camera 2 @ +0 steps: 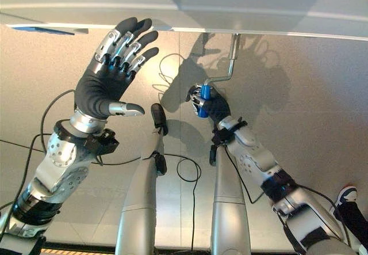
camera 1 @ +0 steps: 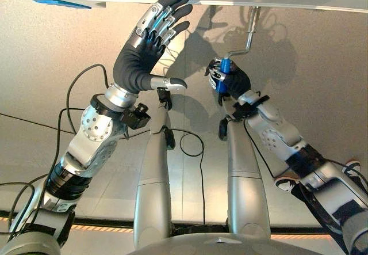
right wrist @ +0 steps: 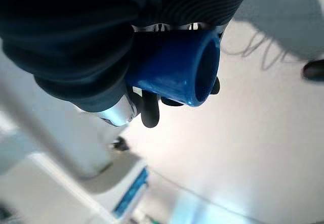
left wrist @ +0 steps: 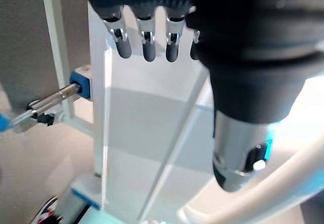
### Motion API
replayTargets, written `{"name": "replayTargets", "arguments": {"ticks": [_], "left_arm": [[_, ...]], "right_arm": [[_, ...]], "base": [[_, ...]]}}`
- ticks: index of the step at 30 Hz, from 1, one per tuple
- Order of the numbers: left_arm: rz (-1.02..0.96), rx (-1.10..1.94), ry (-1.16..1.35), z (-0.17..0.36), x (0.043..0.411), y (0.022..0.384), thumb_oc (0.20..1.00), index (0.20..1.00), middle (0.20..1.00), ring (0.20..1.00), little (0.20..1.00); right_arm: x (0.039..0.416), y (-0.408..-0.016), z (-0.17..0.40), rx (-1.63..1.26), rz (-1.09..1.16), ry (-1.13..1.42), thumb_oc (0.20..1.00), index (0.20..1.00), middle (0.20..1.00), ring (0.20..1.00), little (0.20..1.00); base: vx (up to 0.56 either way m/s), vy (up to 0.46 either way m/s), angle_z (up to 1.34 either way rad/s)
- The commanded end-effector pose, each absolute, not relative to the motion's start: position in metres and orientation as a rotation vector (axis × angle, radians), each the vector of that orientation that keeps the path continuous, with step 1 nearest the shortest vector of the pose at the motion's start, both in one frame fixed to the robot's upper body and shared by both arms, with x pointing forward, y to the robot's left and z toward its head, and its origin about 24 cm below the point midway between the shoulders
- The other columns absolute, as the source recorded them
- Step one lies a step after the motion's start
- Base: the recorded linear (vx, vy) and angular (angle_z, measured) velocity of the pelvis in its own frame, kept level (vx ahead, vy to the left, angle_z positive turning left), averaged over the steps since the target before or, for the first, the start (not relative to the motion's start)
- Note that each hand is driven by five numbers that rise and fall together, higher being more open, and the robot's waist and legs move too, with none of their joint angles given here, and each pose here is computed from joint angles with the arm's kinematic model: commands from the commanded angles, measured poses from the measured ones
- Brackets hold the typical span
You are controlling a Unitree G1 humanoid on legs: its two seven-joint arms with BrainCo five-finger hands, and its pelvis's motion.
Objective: Raise the hospital bed
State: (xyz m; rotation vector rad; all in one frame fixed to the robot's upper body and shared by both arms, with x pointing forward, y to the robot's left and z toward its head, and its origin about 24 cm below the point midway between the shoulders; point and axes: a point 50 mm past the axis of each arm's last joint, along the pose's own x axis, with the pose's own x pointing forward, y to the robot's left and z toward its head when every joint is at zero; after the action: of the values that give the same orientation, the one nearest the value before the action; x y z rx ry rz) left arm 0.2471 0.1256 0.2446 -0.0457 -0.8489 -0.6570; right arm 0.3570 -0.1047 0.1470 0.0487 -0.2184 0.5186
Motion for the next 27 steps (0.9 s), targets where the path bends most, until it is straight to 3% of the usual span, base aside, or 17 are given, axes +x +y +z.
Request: {"name": "replayTargets", "arguments": {"ticks": [1,6,13,20,27], "left_arm": [[-0.765,-0.137,-0.953,0.258,0.222,0.119,1.000,1.000,1.000,1.000,1.000],[-0.851,-0.151,-0.918,0.255,0.222,0.107,1.000,1.000,1.000,1.000,1.000],[-0.908,-0.149,-0.914,0.257,0.221,0.099,1.000,1.000,1.000,1.000,1.000],[-0.928,-0.136,-0.897,0.256,0.223,0.097,1.000,1.000,1.000,1.000,1.000],[-0.918,-0.108,-0.899,0.257,0.224,0.102,1.000,1.000,1.000,1.000,1.000]], "right_arm": [[0.372,-0.067,0.160,-0.140,0.546,-0.254,0.200,0.200,0.200,0.200,0.200],[0.402,-0.107,0.152,-0.226,0.326,-0.116,0.200,0.200,0.200,0.200,0.200],[0.416,-0.175,0.149,-0.217,0.061,0.017,0.200,0.200,0.200,0.200,0.200],[0.403,-0.248,0.135,-0.227,-0.183,0.131,0.200,0.200,0.200,0.200,0.200],[0.366,-0.325,0.114,-0.050,-0.469,0.169,0.200,0.200,0.200,0.200,0.200]], "base": [[0.00,0.000,0.00],[0.00,0.002,0.01],[0.00,0.004,0.02],[0.01,0.003,0.01],[0.00,0.000,0.00]]}}
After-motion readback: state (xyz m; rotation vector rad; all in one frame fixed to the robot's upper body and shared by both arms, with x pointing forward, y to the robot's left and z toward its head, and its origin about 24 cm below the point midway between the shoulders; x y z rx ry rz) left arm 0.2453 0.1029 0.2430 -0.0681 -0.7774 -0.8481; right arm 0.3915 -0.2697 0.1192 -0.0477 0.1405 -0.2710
